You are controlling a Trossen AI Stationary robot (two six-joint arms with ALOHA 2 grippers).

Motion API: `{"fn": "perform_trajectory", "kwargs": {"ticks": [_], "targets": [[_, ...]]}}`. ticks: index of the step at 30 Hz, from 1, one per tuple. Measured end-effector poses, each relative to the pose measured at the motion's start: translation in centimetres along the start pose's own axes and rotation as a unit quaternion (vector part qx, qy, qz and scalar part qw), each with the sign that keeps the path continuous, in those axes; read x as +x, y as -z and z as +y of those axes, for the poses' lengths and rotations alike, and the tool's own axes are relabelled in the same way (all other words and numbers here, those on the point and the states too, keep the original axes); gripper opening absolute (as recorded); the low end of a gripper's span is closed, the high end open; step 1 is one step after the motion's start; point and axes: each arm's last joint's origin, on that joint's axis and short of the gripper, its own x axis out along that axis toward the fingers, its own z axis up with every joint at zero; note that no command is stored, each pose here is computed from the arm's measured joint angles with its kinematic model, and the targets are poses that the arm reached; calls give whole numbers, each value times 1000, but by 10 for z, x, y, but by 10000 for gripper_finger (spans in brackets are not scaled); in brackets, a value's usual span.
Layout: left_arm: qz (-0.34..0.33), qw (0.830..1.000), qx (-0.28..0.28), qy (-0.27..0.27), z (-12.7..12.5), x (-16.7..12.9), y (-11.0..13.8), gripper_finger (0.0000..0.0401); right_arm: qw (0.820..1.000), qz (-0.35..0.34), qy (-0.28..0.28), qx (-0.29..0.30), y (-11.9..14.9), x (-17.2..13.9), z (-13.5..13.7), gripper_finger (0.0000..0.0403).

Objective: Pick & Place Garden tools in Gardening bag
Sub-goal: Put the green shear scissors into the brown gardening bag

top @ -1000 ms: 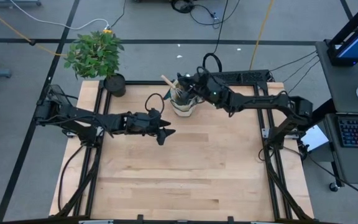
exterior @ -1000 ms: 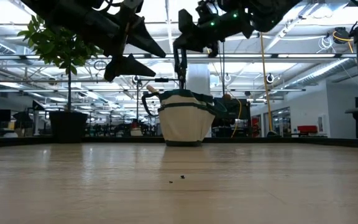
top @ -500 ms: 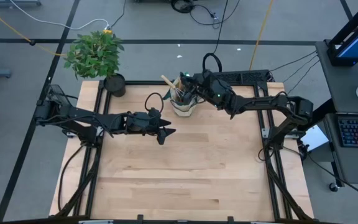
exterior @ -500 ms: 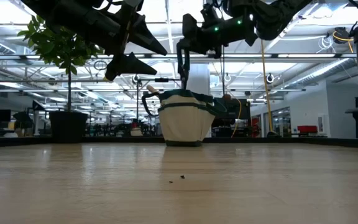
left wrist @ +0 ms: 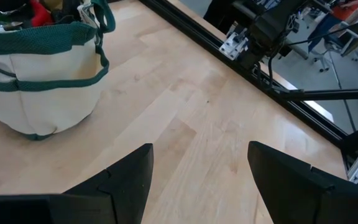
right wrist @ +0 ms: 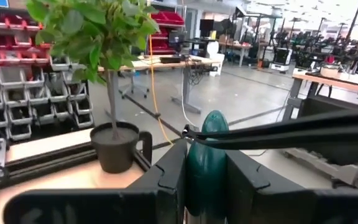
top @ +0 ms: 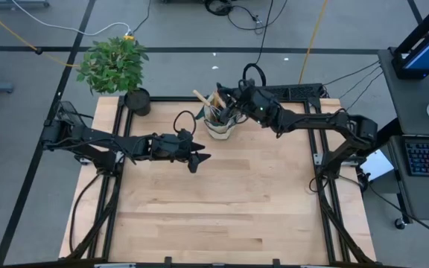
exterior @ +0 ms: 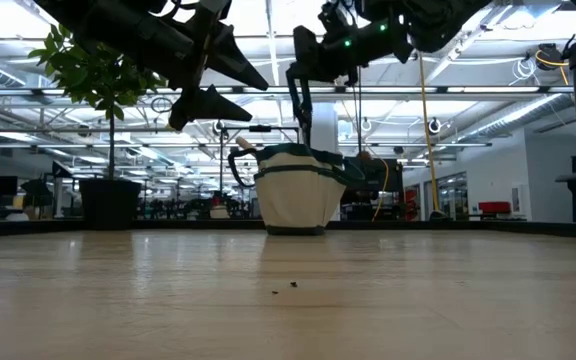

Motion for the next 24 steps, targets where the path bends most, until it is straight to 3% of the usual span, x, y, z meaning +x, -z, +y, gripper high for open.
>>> {"fn": "perform_trajectory", "kwargs": {"ticks": [5,10,20,24], "targets": [[-1,1000,2,-4,2,0,-1,269,1000,14,4,-14,-11,-7,-3,60],[-3,1000,1,-12,6,1,-4,269,998,1,56,-37,-24,-15,-9,60],[6,1000,12,1,8,2,-5,269,996,31,80,-4,-7,-7,-27,59],[8,1000,15,4,8,2,-5,269,996,11,84,20,-3,-9,-29,59]]}}
